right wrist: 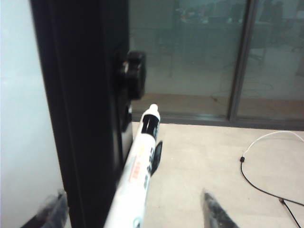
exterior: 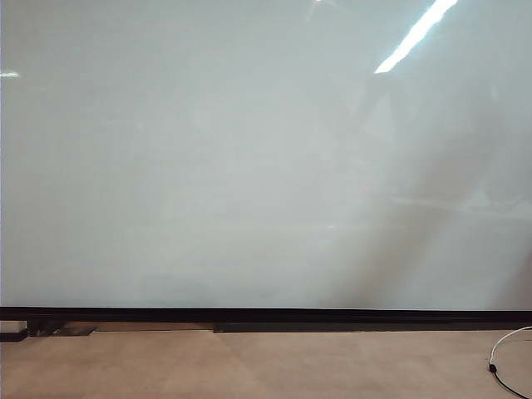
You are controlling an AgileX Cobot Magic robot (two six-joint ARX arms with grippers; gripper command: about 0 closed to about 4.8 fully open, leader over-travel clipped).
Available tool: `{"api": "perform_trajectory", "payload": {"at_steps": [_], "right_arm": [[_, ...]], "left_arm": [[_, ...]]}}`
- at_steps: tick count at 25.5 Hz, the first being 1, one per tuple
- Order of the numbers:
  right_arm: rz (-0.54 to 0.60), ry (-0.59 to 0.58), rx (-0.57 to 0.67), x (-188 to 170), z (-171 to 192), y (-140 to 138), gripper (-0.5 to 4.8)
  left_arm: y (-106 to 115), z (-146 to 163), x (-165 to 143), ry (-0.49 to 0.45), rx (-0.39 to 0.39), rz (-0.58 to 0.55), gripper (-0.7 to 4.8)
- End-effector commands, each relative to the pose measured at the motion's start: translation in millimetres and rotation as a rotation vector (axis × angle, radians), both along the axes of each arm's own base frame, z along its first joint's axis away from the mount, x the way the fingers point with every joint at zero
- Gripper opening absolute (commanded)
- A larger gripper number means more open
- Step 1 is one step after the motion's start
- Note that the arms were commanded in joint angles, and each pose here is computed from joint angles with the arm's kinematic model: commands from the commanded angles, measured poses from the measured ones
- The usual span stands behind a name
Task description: Pick up the pen on the shelf to the right of the whiteboard and draw a straight line.
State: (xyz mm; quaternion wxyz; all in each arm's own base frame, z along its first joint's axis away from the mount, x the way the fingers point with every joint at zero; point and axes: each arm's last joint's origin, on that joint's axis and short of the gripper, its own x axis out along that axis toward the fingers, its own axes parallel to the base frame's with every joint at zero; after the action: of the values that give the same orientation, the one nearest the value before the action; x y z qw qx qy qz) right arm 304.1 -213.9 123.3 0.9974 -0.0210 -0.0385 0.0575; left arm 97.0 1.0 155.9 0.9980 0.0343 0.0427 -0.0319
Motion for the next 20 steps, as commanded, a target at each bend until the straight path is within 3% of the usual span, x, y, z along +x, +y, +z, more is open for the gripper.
{"api": "perform_trajectory", "payload": {"at_steps": [1,15,18,20], "right_arm": [[0.004,-0.027,0.002,2.3,6.7,-2.4,3.12],[0.023,-0.023,0.06,5.2,9.2,-3.1,3.03],[0.043,-0.017,0.076,5.1,8.9,-2.3,2.61],[0.043,-0.018,0.076,5.1,8.9,-2.3,2.61]], "left_arm": [[-0.8,1.3,-0.2,-0.005,0.002,-0.024,-0.05],[-1.3,0.8,-0.3,0.001,0.0,-0.043,-0.05],[-1.3,0.6,-0.3,0.002,0.0,-0.043,-0.05],[-1.3,0.8,-0.3,0.001,0.0,-0.043,-0.05]]}}
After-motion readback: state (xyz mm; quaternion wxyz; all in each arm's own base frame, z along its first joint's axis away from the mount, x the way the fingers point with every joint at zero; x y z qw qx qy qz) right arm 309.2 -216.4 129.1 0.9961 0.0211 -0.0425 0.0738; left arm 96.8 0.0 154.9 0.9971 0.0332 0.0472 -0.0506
